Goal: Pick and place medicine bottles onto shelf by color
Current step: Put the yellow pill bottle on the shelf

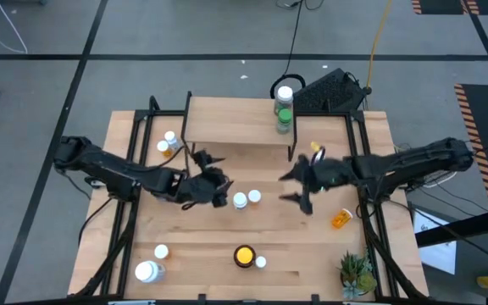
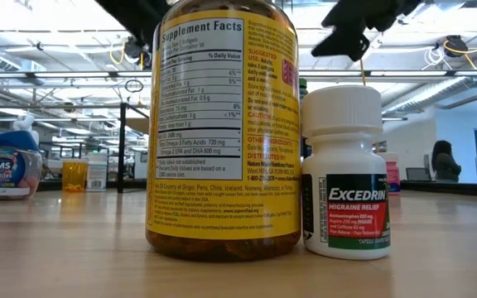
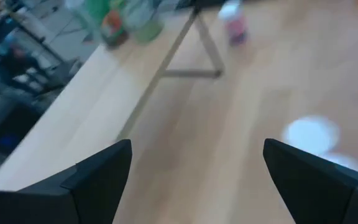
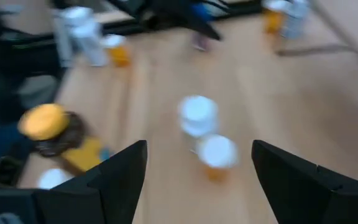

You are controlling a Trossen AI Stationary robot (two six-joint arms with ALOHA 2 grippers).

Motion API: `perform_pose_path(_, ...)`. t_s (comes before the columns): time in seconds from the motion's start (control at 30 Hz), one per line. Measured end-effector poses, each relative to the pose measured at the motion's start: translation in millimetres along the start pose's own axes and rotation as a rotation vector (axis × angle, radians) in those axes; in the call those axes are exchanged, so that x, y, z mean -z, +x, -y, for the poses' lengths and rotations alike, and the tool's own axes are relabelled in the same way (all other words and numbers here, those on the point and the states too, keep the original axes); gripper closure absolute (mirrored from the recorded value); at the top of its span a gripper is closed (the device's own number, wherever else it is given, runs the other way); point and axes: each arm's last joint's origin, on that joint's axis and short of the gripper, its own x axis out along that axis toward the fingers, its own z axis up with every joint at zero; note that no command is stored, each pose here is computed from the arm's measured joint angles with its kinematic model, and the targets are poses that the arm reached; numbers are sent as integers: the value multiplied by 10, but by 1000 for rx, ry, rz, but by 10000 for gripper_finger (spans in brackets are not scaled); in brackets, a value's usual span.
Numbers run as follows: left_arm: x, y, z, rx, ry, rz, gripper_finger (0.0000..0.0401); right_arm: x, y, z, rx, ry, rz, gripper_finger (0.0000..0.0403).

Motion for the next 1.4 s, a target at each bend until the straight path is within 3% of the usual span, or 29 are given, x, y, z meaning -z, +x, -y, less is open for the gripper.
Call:
perform_pose_path(0.13,20,-163,181,83,27,23,32,93,207,-207,-146,-89,76,117)
perform_pose_path(0.33,71,-315,420,345,59,9,32,154,486,-416,-343,-166,126,117)
perform_pose_path(0.63,136,-507,759,596,107,27,32,381,895,-577,-402,-203,136,117)
perform_pose_path(1.03,290,-260,1104,601,181,22,32,430,1134,-615,-432,-248,121,117)
perform_pose_path(1.13,299,-210,1083,583,169,3,32,368,1090,-570,-312,-306,138,117)
perform_pose_path(1.3,278,-251,936,462,137,-22,32,-90,838,-256,240,-352,282,117)
perform_pose_path(1.4,251,-299,853,411,118,-20,32,-238,755,81,435,-348,242,117)
